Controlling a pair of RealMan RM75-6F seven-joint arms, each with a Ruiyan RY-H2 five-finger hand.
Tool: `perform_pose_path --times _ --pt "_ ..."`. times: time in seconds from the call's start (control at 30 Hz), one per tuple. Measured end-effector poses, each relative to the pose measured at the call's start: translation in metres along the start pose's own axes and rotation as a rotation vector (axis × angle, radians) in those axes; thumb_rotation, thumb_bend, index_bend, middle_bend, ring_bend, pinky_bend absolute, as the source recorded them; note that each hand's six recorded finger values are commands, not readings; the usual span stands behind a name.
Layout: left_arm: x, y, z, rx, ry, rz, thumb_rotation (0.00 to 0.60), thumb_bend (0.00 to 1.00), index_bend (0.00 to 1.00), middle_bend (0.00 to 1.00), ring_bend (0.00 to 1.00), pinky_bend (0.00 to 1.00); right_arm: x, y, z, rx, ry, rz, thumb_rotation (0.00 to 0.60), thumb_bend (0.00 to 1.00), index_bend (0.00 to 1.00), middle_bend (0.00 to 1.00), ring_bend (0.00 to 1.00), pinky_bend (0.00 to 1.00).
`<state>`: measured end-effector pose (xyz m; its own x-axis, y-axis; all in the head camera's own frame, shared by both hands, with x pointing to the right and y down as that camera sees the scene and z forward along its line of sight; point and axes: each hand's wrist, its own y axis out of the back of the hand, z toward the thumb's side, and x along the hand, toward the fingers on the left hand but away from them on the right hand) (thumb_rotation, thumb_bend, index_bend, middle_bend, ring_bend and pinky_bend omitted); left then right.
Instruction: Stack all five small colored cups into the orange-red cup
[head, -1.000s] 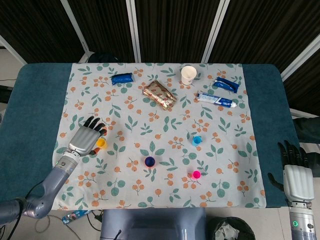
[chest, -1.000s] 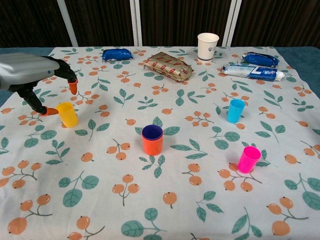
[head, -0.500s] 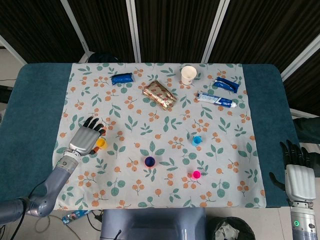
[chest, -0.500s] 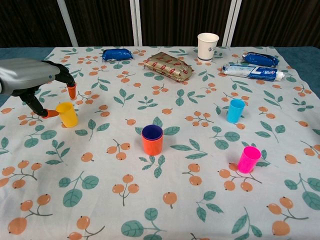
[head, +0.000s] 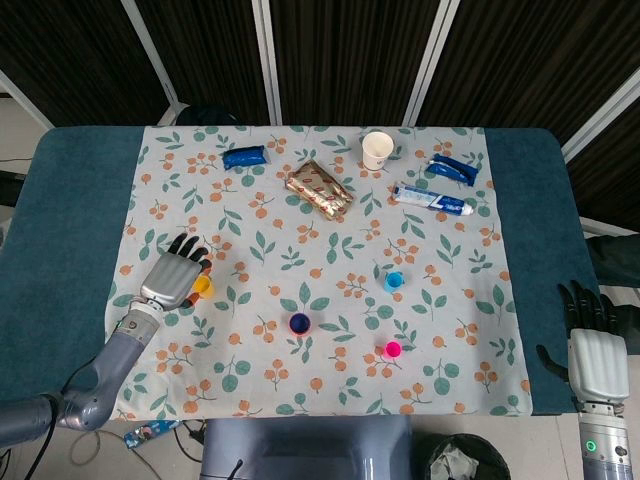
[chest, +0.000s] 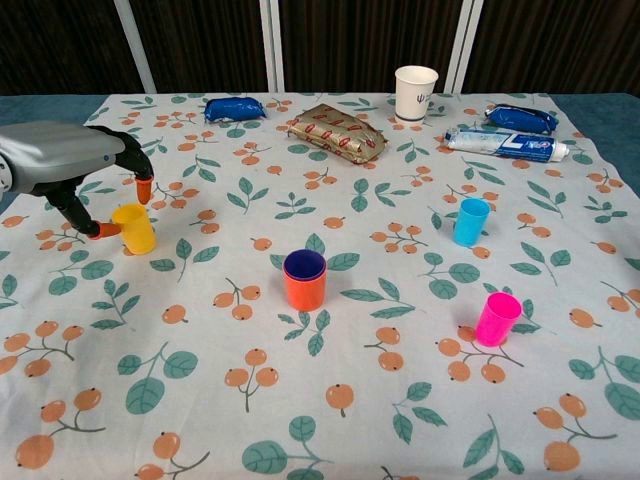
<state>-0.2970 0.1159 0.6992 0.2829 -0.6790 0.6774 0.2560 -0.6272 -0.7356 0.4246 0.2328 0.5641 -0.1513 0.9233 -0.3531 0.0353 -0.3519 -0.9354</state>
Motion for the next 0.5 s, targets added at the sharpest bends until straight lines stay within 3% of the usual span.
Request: perform_pose_path --times 0.5 --pt "0.0022 0.0013 0.0043 0.003 0.0 0.003 0.6 0.27 0.42 0.21 0.0 0.05 -0.0001 -0.0001 0.0006 -0.007 -0.008 -0.005 0.6 0.31 0.04 0.06 0.07 0.04"
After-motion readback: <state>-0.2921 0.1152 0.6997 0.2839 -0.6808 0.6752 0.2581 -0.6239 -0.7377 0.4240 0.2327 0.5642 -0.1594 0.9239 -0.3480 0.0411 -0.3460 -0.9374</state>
